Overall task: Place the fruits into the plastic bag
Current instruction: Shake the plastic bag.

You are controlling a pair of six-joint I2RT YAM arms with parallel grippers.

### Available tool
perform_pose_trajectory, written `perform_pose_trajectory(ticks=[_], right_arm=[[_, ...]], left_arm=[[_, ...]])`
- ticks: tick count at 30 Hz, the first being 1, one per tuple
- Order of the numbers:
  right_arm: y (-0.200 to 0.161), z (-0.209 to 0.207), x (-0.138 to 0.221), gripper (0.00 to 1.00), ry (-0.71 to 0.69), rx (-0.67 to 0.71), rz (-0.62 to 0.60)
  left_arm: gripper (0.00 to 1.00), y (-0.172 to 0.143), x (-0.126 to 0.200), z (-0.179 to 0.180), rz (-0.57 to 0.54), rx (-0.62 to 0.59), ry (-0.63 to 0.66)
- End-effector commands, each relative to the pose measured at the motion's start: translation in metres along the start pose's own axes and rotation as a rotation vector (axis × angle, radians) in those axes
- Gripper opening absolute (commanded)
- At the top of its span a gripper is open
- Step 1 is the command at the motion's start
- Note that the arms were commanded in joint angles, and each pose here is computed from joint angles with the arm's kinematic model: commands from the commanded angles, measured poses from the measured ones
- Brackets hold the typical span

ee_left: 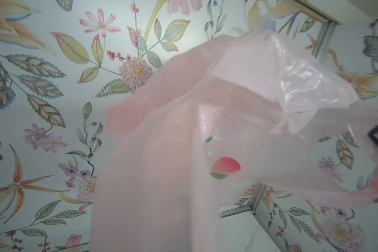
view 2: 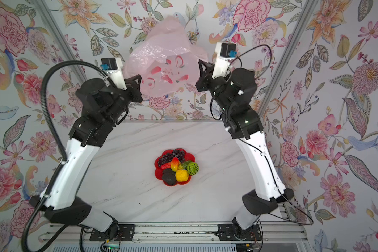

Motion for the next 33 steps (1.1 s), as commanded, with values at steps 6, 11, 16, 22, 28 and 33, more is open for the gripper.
perform_pose_trajectory(ticks=[6,11,16,22,28,33], right_arm=[[-0.304,-0.150,0.040,0.00,-0.551,-0.339,0.902],[-0.278,-0.140,0.016,0.00,-0.489,-0.359,0.802],[-0.225,-0.115,-0.027,0.00,-0.387,-0.322,0.704],[-0.206,-0.101,-0.044,0.00,-0.311,-0.357,0.669],[-0.206,-0.095,-0.045,0.00,-0.292,-0.339,0.677],[-0.231,-0.105,-0.036,0.00,-0.339,-0.348,0.728]], left_arm=[[0.00,-0.289,0.001,0.062,0.888,0.054,0.222],[0.00,-0.255,-0.002,0.065,0.770,0.079,0.220],[0.00,-0.212,-0.019,0.063,0.699,0.075,0.188],[0.00,-0.192,-0.016,0.064,0.661,0.094,0.180],[0.00,-0.184,-0.012,0.070,0.656,0.070,0.199],[0.00,-0.211,-0.010,0.069,0.721,0.100,0.190]])
Point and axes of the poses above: each gripper's point midway between its finger pads, its own x axis back along the fingers, its own z axis along the line the jaws close on, y = z × x, the point moved 8 cm from there along x, back along the fingers, and after that the axes turned 10 degrees about -x, right-handed, at the moved point
